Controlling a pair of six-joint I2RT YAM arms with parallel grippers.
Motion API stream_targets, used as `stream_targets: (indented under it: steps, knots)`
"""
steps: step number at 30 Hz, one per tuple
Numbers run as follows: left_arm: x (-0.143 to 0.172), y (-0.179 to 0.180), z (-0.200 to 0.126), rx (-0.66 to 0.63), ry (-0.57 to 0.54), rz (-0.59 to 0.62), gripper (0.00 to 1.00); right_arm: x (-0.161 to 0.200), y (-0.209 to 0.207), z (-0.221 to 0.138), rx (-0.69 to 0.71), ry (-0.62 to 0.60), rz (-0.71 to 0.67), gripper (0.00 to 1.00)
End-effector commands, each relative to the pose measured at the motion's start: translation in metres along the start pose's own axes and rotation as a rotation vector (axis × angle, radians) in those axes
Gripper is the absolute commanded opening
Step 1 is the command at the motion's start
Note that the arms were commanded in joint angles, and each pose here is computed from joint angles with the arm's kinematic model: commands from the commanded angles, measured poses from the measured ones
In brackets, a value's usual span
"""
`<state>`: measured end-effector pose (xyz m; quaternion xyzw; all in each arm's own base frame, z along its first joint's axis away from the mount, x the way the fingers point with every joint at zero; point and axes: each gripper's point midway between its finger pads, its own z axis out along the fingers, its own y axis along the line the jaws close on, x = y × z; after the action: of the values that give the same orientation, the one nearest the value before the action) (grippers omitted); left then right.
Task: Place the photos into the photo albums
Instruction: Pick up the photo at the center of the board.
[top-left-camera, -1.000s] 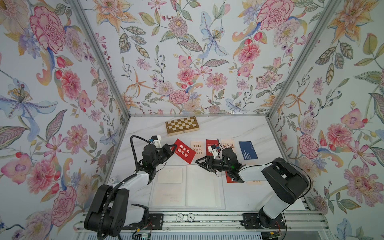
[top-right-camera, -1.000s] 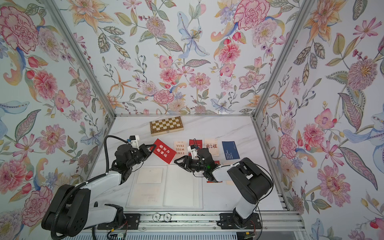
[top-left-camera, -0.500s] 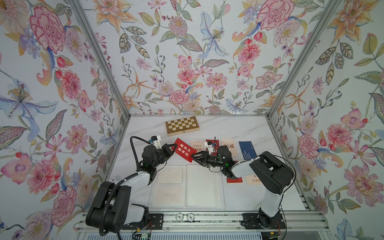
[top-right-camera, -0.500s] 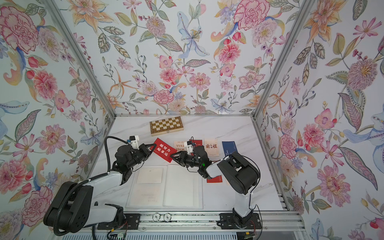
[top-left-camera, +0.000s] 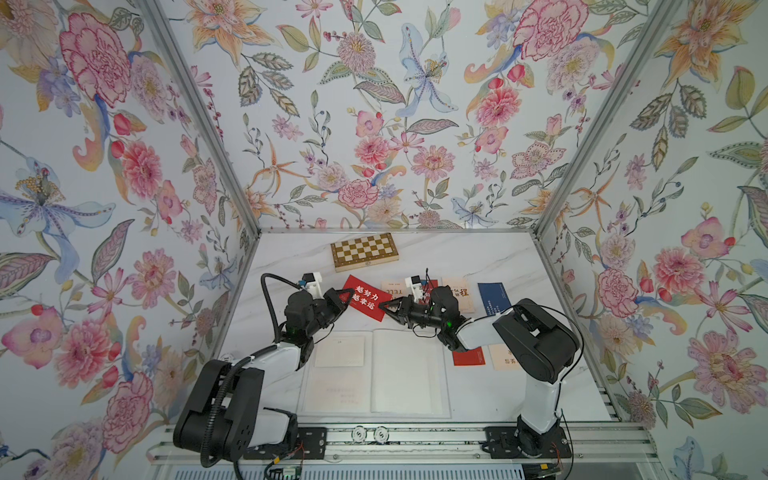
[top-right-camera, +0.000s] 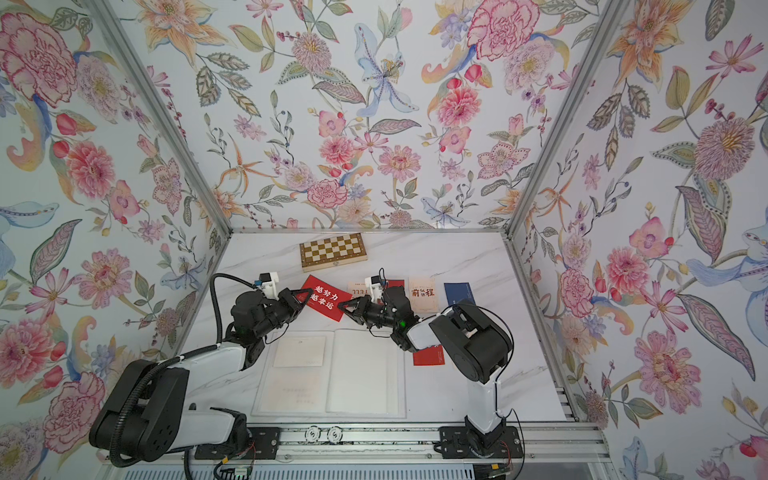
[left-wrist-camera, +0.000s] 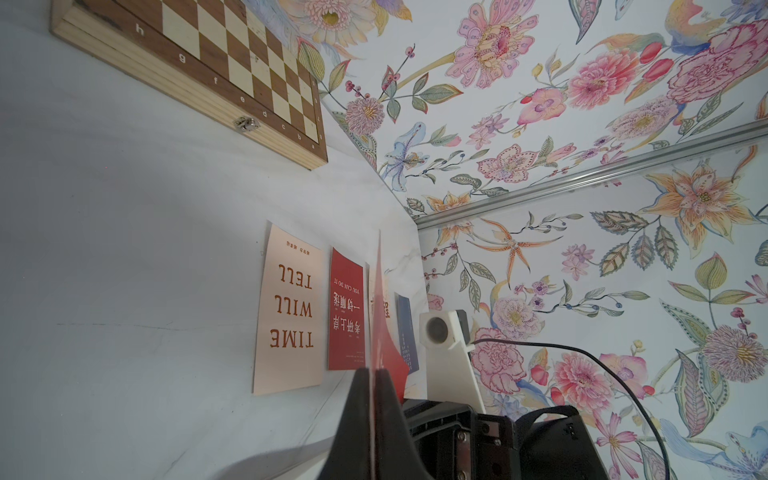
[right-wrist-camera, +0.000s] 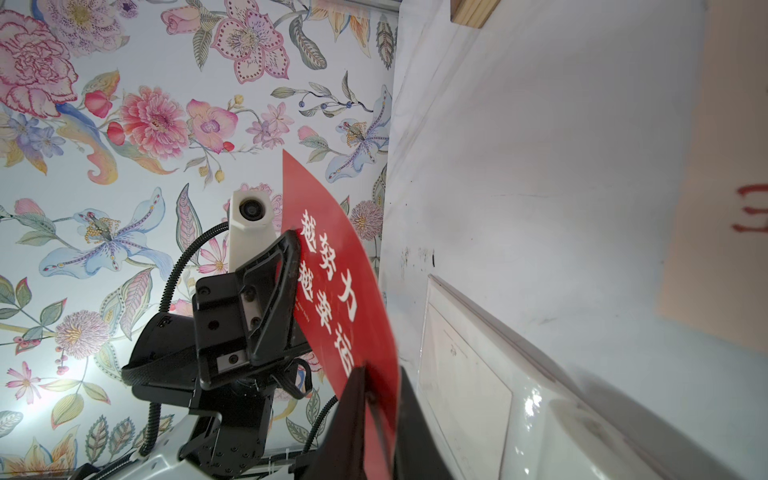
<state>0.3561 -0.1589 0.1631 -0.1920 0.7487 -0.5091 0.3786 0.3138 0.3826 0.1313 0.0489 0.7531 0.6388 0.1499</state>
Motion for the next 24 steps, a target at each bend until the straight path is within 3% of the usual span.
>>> stream_targets:
  steps: [1, 3, 7, 8, 12, 15, 19, 24]
  knots:
    - [0.002, 0.009, -0.002, -0.036, 0.002, 0.016, 0.00, -0.008, 0.027, 0.000, -0.056, -0.030, -0.045, 0.06]
    - [0.004, 0.011, -0.003, -0.047, 0.010, 0.024, 0.00, -0.009, 0.029, -0.001, -0.052, -0.032, -0.052, 0.00]
    - [0.005, 0.011, -0.007, -0.068, 0.019, 0.049, 0.01, -0.009, 0.035, -0.002, -0.051, -0.033, -0.065, 0.00]
    - [0.005, 0.011, -0.009, -0.078, 0.021, 0.058, 0.07, -0.009, 0.036, -0.004, -0.050, -0.035, -0.068, 0.00]
    - [0.002, 0.013, -0.017, -0.151, 0.028, 0.124, 0.49, -0.007, 0.040, -0.009, -0.026, -0.035, -0.084, 0.00]
    - [0.002, 0.018, -0.026, -0.244, 0.053, 0.190, 0.66, -0.005, 0.039, -0.017, 0.015, -0.034, -0.094, 0.00]
    - [0.000, 0.027, -0.040, -0.359, 0.077, 0.262, 0.66, 0.005, 0.037, -0.030, 0.090, -0.011, -0.109, 0.00]
    - [0.004, 0.045, -0.063, -0.506, 0.115, 0.333, 0.66, 0.024, 0.024, -0.055, 0.309, 0.027, -0.152, 0.00]
